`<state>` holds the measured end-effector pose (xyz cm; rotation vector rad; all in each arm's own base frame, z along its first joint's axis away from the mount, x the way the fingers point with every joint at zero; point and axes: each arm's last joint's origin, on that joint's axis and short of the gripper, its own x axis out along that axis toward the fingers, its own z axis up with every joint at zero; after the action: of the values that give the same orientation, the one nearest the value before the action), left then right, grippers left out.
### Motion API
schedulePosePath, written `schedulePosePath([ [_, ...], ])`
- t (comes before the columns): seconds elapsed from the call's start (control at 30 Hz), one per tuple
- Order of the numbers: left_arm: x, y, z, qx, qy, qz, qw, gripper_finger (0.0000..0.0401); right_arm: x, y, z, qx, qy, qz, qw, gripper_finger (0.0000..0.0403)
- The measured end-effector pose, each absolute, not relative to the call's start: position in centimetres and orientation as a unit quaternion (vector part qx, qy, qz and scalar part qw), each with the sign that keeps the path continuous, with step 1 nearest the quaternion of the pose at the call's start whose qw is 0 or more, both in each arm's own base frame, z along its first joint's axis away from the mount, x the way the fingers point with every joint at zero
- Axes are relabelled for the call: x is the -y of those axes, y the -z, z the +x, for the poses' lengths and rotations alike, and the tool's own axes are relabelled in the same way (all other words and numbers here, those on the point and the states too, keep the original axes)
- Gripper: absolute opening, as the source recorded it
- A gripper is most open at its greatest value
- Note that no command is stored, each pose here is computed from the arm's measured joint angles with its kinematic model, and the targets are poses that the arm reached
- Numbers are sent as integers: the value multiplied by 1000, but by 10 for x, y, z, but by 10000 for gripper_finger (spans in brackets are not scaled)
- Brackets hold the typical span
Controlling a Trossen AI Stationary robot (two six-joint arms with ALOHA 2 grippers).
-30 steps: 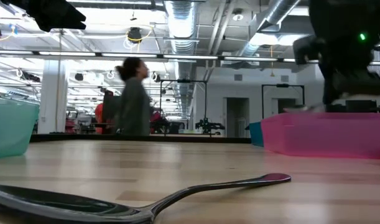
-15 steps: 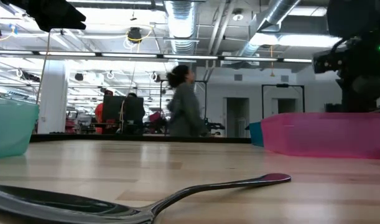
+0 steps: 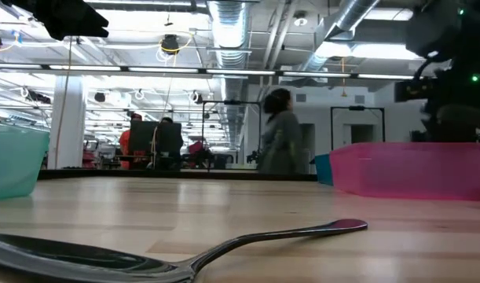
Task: Sort silverware by color (type)
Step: Put the black spoon into the red bin
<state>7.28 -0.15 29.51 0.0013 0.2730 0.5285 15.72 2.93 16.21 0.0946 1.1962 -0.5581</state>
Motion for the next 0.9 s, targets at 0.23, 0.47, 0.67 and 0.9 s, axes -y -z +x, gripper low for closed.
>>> schedulePosePath([
  [0.23, 1, -295, 73, -135, -261, 1, 956, 213, -21, -150, 154, -562, 260, 62, 783, 24],
  [0.47, 1, -295, 73, -135, -260, 1, 956, 213, -14, -145, 157, -554, 255, 78, 788, 37],
  [0.67, 1, -295, 73, -135, -260, 1, 956, 213, -8, -145, 159, -549, 267, 89, 787, 48],
  [0.9, 1, -295, 73, -135, -260, 1, 956, 213, -7, -146, 159, -550, 267, 90, 786, 97],
])
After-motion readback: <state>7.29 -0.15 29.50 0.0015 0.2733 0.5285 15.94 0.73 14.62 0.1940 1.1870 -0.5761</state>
